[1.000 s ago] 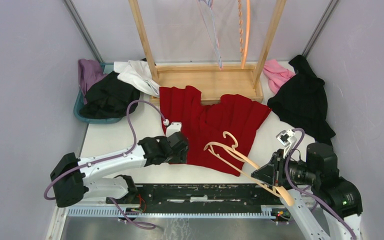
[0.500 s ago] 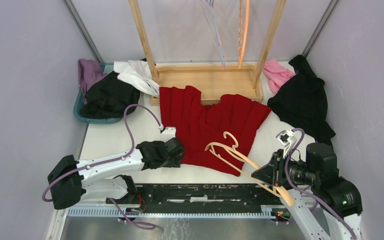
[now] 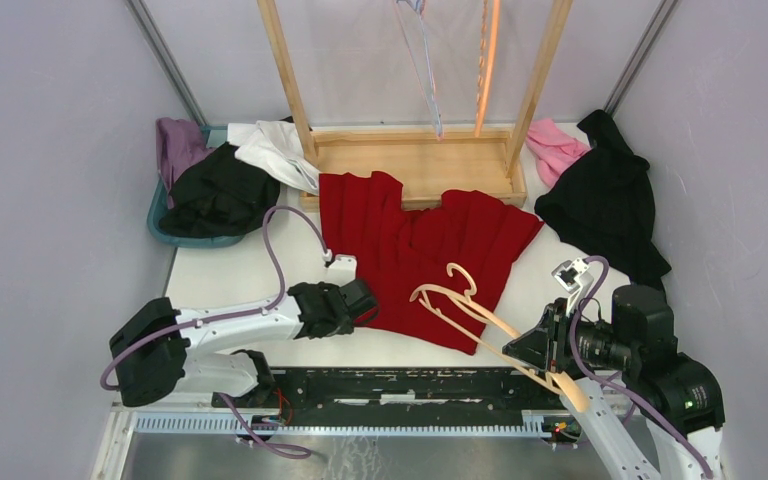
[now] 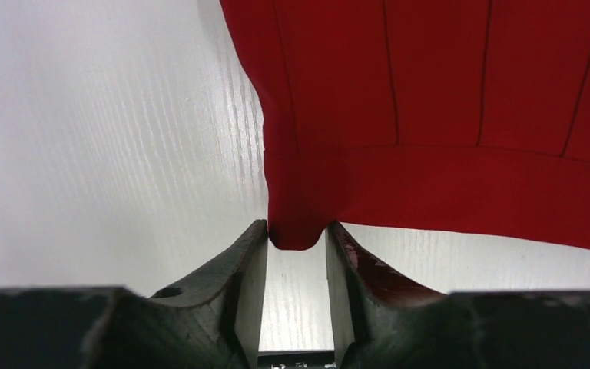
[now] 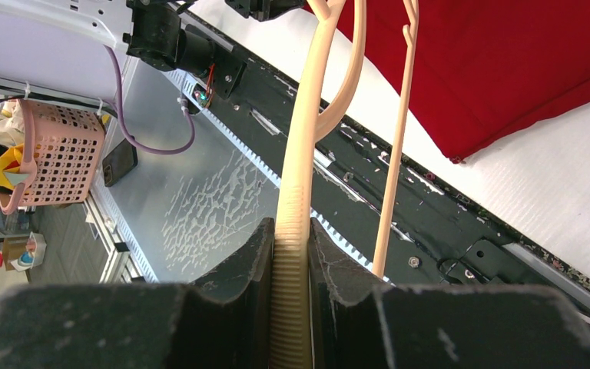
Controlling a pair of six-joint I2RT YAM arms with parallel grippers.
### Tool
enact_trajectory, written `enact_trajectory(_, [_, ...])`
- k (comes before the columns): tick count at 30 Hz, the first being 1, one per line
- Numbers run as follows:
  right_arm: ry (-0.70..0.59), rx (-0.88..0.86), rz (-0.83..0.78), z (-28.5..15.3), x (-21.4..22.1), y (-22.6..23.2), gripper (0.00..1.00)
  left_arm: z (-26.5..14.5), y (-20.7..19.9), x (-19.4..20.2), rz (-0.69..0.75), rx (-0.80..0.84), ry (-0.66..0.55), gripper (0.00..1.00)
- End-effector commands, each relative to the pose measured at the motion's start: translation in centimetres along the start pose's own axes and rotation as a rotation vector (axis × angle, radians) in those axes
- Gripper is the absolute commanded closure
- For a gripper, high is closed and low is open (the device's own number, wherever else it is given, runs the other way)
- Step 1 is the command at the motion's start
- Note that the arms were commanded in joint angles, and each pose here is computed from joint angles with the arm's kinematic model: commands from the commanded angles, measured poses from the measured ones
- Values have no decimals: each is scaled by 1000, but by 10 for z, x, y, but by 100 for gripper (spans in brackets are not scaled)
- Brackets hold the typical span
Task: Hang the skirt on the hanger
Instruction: Hang the skirt on the hanger.
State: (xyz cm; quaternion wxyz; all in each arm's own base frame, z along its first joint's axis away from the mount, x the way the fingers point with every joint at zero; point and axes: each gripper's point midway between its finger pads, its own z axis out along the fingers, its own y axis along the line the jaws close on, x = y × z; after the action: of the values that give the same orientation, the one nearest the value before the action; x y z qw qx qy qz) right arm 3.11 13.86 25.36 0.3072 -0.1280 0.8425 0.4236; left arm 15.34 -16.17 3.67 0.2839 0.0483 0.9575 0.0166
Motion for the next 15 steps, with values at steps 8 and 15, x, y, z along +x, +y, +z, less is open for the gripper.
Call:
enact_trajectory(8, [-43,-34,-66,-2,-13,9,99,5,-21,-25,25,11,-69,95])
enact_trajectory(15, [-50,-99,-82,-5,-15,23,99,-10,-44,-51,8,83,-109,97])
